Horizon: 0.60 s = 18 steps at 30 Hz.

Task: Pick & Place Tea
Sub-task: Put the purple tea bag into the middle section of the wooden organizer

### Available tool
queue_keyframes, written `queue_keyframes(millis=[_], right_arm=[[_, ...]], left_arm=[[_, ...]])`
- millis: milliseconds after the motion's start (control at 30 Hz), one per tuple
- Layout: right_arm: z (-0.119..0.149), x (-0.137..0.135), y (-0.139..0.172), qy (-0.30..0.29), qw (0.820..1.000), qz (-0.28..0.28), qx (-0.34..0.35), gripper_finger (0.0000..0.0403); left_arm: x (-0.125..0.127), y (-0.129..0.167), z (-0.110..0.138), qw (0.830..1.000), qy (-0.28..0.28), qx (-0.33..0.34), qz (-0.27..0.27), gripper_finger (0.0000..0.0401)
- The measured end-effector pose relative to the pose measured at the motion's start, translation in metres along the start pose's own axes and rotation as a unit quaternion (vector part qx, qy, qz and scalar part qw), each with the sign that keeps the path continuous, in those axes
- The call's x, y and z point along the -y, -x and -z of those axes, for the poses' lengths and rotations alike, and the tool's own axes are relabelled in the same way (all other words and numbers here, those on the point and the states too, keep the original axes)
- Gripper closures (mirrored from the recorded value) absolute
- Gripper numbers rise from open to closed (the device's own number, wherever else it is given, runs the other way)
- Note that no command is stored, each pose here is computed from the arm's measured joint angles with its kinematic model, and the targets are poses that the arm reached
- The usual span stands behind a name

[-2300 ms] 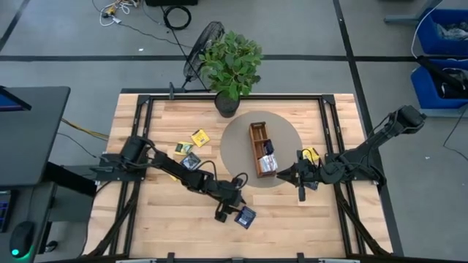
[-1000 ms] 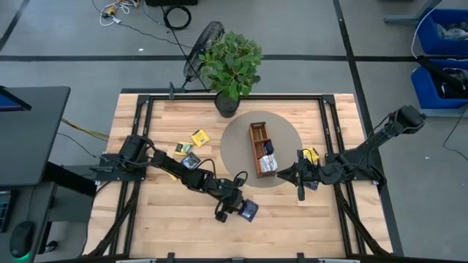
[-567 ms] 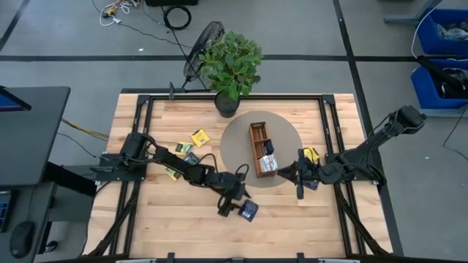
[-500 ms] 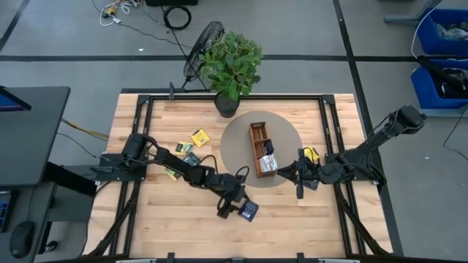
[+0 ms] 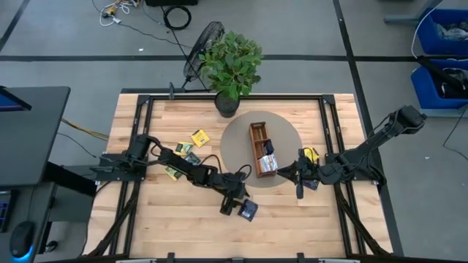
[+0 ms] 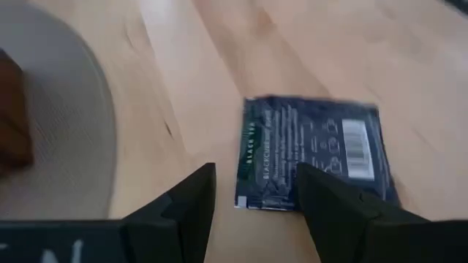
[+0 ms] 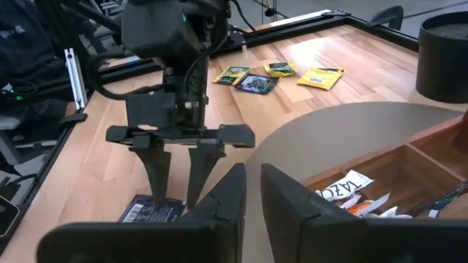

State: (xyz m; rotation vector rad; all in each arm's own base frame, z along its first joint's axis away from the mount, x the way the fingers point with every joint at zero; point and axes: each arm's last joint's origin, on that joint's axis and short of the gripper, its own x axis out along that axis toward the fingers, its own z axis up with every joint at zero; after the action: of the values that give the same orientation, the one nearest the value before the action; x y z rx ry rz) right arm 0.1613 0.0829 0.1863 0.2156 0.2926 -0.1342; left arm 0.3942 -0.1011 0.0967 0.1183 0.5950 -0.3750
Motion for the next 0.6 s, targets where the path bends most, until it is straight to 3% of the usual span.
queue_keyframes(millis=[267, 367, 500, 600], right_arm=[[0.0000, 0.0000, 0.0000, 0.000, 1.000, 0.000, 0.000, 0.0350], [0.0000, 0.0000, 0.0000, 0.000, 1.000, 0.000, 0.000, 0.0350], [0.0000, 0.0000, 0.0000, 0.000, 1.000, 0.000, 0.000, 0.0350], [0.0000, 0.0000, 0.0000, -0.002, 1.000, 0.000, 0.000, 0.0350]], left_arm=[[0.0032, -0.0037, 0.0057, 1.000, -0.003, -0.015, 0.009, 0.0219], [0.0056, -0.0042, 0.0061, 1.000, -0.007, -0.017, 0.012, 0.0264], [0.0061, -0.0042, 0.0074, 1.000, -0.004, -0.024, 0.016, 0.0366], [0.0059, -0.0041, 0.0079, 1.000, -0.002, -0.026, 0.017, 0.0390]])
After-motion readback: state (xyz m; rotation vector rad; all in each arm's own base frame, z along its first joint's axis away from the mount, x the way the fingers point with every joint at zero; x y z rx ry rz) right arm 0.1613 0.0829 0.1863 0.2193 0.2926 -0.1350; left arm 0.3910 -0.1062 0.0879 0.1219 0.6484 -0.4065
